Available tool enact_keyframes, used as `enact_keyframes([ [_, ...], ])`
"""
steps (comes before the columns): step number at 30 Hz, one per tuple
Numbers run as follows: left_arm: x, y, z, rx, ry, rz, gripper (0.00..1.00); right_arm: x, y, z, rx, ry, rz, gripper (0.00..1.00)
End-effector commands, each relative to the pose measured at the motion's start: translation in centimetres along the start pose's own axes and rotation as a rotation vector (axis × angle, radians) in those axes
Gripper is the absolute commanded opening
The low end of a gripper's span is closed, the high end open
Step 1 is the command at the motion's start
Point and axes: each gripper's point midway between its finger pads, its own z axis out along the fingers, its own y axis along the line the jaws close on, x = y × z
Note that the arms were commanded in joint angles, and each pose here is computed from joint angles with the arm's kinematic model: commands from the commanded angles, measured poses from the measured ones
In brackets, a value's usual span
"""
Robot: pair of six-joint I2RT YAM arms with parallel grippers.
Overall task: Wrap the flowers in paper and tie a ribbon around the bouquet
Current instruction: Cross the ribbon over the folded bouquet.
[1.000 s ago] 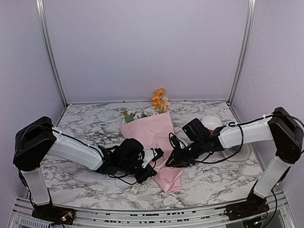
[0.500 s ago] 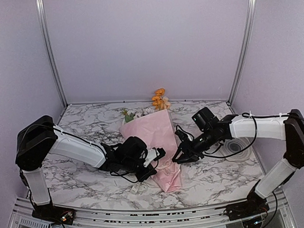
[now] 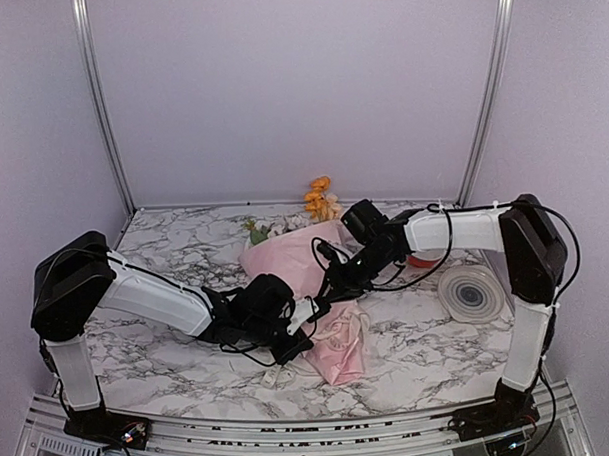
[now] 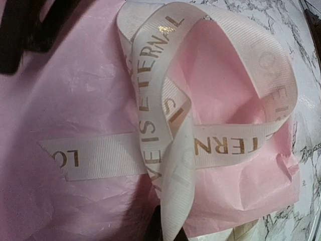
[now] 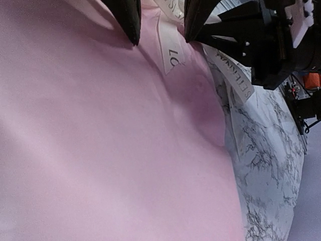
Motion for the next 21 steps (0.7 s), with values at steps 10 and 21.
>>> enact_keyframes([
  [10, 1.0, 0.1, 0.1, -0.012, 0.013, -0.007, 0.00, 3.2, -1.0, 4.7, 0.102, 0.079, -0.007, 0.41],
  [21, 1.0, 0.0, 0.1, -0.007, 0.008, -0.007, 0.00, 4.6, 1.7, 6.6, -0.101, 0.105, 0.046, 0.37],
])
